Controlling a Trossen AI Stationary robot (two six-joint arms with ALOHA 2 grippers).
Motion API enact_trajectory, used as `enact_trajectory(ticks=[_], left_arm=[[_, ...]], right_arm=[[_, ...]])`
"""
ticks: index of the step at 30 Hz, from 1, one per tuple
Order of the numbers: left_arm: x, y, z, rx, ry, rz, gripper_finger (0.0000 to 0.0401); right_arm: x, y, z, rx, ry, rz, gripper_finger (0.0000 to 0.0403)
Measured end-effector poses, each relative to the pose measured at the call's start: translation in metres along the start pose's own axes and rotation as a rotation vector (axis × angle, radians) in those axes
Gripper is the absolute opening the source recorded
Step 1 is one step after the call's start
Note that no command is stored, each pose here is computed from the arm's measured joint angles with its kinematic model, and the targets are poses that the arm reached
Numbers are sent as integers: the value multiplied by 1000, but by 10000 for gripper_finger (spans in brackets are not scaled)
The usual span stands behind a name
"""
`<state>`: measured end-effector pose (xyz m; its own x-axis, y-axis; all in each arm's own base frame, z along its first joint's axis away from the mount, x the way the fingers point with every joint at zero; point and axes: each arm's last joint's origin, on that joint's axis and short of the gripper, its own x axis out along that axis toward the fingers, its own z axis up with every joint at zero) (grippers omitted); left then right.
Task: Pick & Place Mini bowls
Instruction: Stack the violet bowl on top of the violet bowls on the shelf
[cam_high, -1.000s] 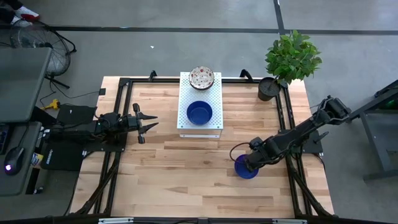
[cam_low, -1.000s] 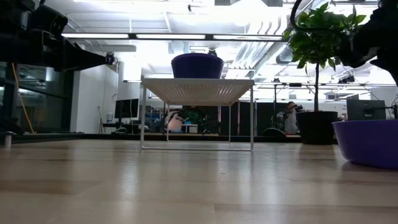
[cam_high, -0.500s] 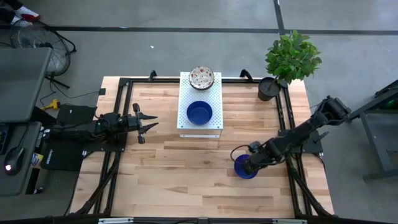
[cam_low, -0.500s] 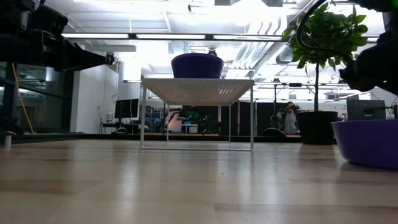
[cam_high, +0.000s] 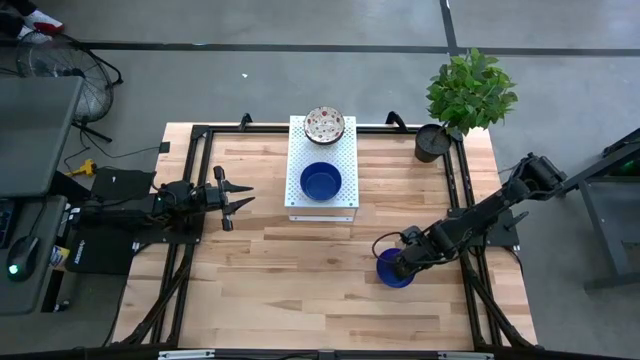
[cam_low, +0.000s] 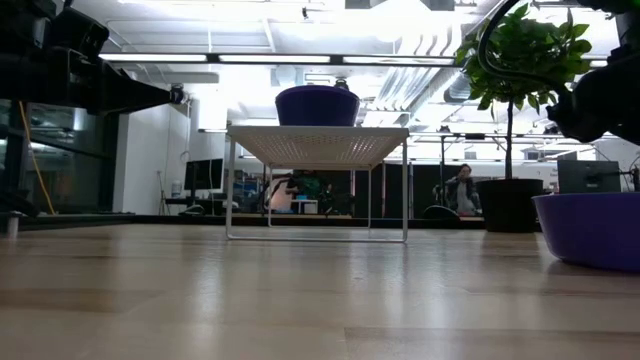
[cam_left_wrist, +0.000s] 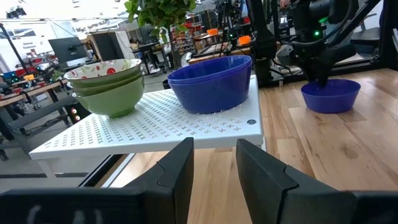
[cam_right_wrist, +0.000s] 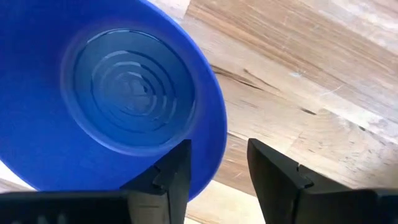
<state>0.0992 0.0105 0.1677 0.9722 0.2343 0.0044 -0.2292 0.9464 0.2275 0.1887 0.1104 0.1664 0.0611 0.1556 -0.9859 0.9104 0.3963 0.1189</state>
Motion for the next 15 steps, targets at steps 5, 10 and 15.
enact_trajectory(ticks=[5, 10, 15], left_arm=[[0, 0, 0, 0, 0, 0, 117], [0, 0, 0, 0, 0, 0, 117], [0, 0, 0, 0, 0, 0, 117]], right_arm=[[0, 0, 0, -9, -1, 0, 115], [0, 0, 0, -19, -1, 0, 74], [0, 0, 1, -43, -24, 3, 20]])
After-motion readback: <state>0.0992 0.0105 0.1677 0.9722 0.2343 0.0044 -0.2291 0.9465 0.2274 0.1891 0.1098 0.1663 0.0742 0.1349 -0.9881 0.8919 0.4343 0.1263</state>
